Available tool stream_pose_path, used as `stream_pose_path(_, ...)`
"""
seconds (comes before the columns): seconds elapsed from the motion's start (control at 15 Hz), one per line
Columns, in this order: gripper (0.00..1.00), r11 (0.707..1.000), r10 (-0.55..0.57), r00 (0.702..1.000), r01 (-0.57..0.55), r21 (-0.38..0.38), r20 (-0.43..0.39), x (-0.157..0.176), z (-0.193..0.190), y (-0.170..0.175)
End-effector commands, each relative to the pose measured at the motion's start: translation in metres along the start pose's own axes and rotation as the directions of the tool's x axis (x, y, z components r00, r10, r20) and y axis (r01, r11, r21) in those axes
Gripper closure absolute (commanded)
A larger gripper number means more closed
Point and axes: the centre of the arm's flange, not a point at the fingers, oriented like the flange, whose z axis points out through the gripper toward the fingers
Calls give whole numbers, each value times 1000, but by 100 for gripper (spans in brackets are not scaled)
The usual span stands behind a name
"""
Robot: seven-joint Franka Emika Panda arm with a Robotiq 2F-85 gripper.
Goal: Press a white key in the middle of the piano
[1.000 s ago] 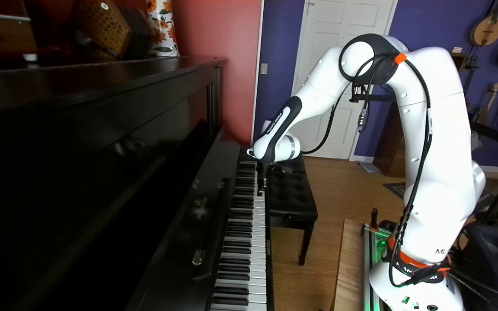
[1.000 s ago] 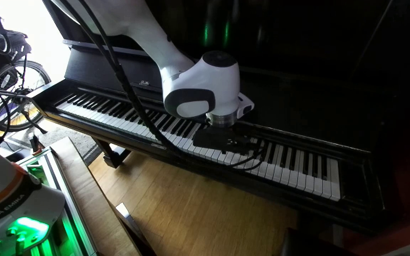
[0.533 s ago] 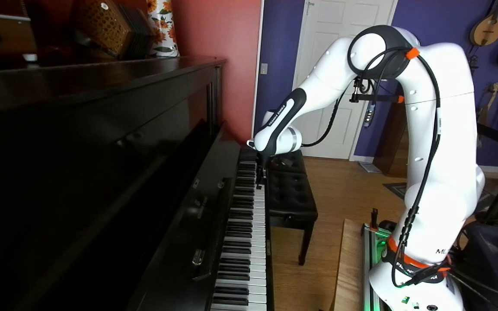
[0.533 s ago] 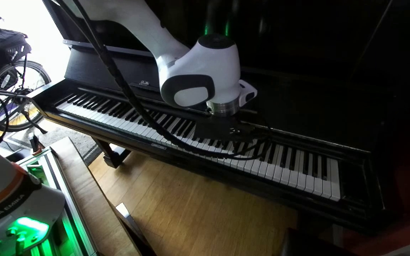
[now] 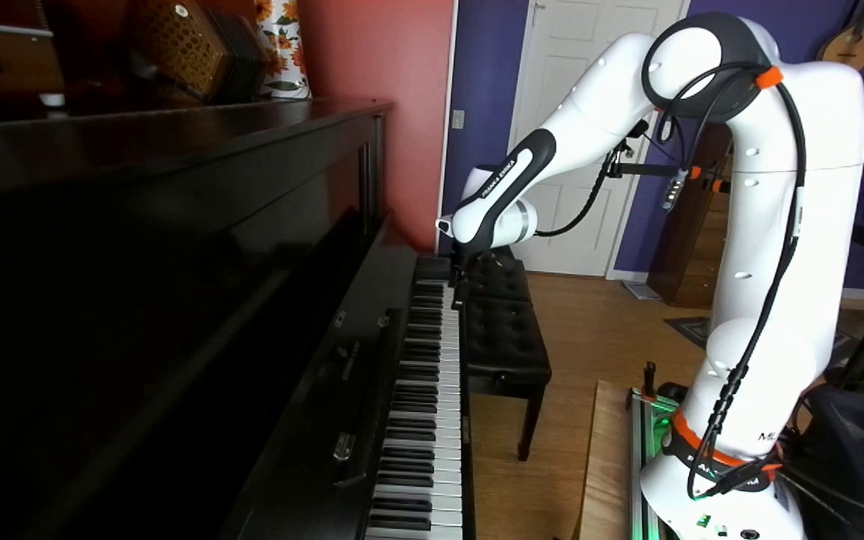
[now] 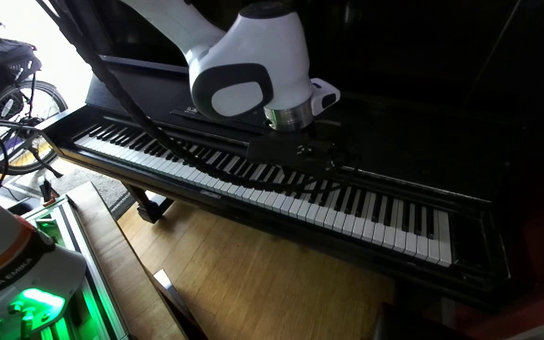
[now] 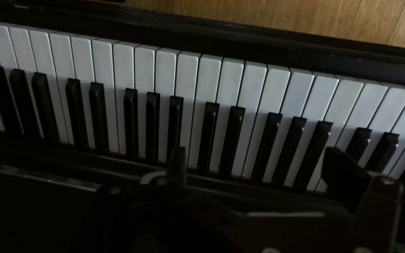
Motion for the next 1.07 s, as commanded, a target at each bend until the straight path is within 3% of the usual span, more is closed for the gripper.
stream_pose_path(0.0,0,999,33,999,-32,-22,13,-4,-41,-18)
stream_pose_path(0.53,0,994,50,998,-53,-100,-28,-2,-109,-34)
stream_pose_path(1.0,0,988,50,996,-61,-143,-81,0,-142,-40)
